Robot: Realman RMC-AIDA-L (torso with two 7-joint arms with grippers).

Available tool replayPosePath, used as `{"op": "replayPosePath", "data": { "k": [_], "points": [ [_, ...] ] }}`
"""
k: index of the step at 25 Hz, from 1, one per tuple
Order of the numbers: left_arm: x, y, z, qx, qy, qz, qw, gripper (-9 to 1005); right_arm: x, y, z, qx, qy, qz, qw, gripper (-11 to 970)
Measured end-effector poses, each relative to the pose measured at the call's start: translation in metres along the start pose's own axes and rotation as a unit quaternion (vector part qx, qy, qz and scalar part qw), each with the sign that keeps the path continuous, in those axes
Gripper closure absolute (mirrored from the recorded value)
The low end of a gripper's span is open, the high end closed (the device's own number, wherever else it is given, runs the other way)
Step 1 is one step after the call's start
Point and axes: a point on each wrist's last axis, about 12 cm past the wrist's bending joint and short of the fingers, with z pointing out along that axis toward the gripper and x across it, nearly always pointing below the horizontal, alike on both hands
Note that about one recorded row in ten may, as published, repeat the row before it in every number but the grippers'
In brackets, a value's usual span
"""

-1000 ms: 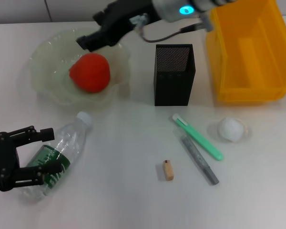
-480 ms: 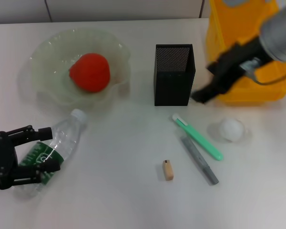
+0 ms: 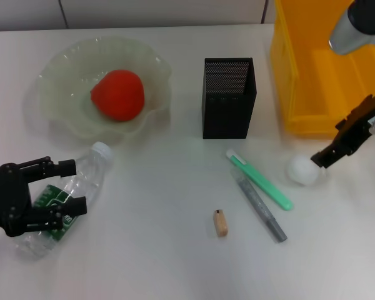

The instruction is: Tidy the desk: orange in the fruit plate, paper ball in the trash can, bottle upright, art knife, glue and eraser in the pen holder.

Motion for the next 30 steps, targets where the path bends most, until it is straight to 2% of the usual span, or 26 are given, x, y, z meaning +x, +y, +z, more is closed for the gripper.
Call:
{"op": "replayPosePath", "data": {
  "k": [8,16,20,26,27,30],
  "points": [
    [0.000,0.000,0.002,0.002,0.000,-0.002,1.000,173,0.004,0.001,0.024,-0.015,0.021,-0.003,1.000,179],
    [0.001,-0.001,0.001,0.002,0.000,-0.007,1.000,174,-0.008,0.015,0.057,-0.010,0.024,-0.039,0.999,205],
    [0.002,-0.001,0.000,0.000,0.000,-0.010,1.000,175,-0.013,0.017,0.058,-0.016,0.020,-0.044,0.999,218],
    [0.003,-0.002,-0.001,0.001,0.000,-0.011,1.000,175,-0.014,0.019,0.052,-0.020,0.025,-0.049,0.998,453],
    [0.003,-0.002,-0.001,0.001,0.000,-0.011,1.000,176,-0.014,0.019,0.052,-0.020,0.025,-0.049,0.998,464],
    [0.003,-0.003,-0.002,0.001,0.000,-0.012,1.000,176,-0.017,0.023,0.033,-0.023,0.015,-0.055,0.998,496]
  ]
}}
